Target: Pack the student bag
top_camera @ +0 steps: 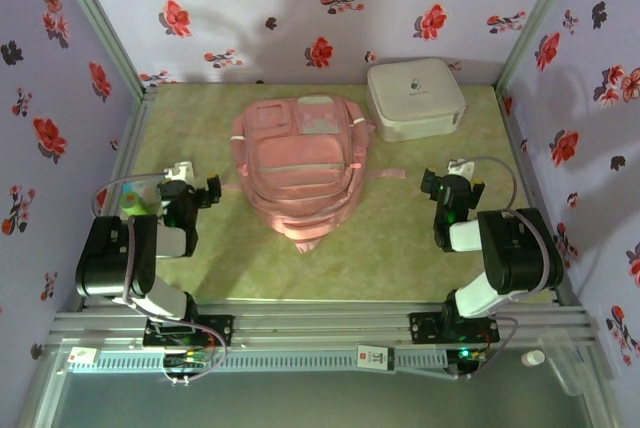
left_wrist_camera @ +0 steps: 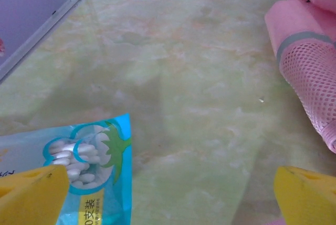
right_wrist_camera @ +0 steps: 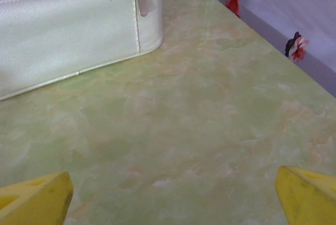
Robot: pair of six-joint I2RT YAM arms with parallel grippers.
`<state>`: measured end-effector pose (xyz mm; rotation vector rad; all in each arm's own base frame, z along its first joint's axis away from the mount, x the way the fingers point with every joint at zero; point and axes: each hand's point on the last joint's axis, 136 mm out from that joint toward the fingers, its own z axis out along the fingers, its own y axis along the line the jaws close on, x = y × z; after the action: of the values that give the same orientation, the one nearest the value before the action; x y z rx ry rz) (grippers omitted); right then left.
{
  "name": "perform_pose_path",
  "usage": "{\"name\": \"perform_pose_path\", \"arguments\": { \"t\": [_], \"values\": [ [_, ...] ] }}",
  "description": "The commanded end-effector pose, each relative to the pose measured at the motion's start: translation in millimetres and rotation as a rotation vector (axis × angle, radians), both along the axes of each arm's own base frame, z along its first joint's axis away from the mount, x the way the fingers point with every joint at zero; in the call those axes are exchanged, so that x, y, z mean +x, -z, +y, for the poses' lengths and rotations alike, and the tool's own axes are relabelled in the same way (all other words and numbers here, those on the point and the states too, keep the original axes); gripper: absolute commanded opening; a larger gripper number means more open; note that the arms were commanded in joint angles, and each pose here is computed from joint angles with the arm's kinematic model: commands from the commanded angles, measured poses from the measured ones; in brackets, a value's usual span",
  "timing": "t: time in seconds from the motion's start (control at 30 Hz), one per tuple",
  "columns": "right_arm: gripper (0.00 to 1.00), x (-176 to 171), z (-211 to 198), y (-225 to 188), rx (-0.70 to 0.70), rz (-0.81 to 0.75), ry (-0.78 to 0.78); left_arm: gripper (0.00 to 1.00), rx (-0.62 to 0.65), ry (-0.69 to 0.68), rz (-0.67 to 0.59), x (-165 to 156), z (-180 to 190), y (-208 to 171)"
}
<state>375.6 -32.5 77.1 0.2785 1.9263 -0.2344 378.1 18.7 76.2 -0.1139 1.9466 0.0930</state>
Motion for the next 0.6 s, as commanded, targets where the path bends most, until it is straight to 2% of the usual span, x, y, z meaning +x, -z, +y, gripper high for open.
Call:
{"name": "perform_pose_path", "arguments": {
  "t": [0.0, 0.3, 0.37, 0.57],
  "values": [
    [0.99, 11.3, -3.7, -14.3, 0.01, -0.044, 0.013, 1.0, 0.023, 0.012, -0.044, 17.1, 1.3, -19.3],
    [0.99, 11.3, -7.9, -12.9, 0.026, -0.044, 0.021, 1.0, 0.024, 0.009, -0.029, 19.7, 1.8, -18.3],
    [0.99, 11.1, -7.8, -12.9, 0.026, -0.045, 0.021, 1.0, 0.067, 0.044, -0.025, 19.4, -5.1, -18.1],
    [0.99, 11.5, -7.8, -13.0, 0.026, -0.044, 0.02, 1.0, 0.045, 0.053, -0.017, 21.4, -4.3, -17.3]
  ]
}}
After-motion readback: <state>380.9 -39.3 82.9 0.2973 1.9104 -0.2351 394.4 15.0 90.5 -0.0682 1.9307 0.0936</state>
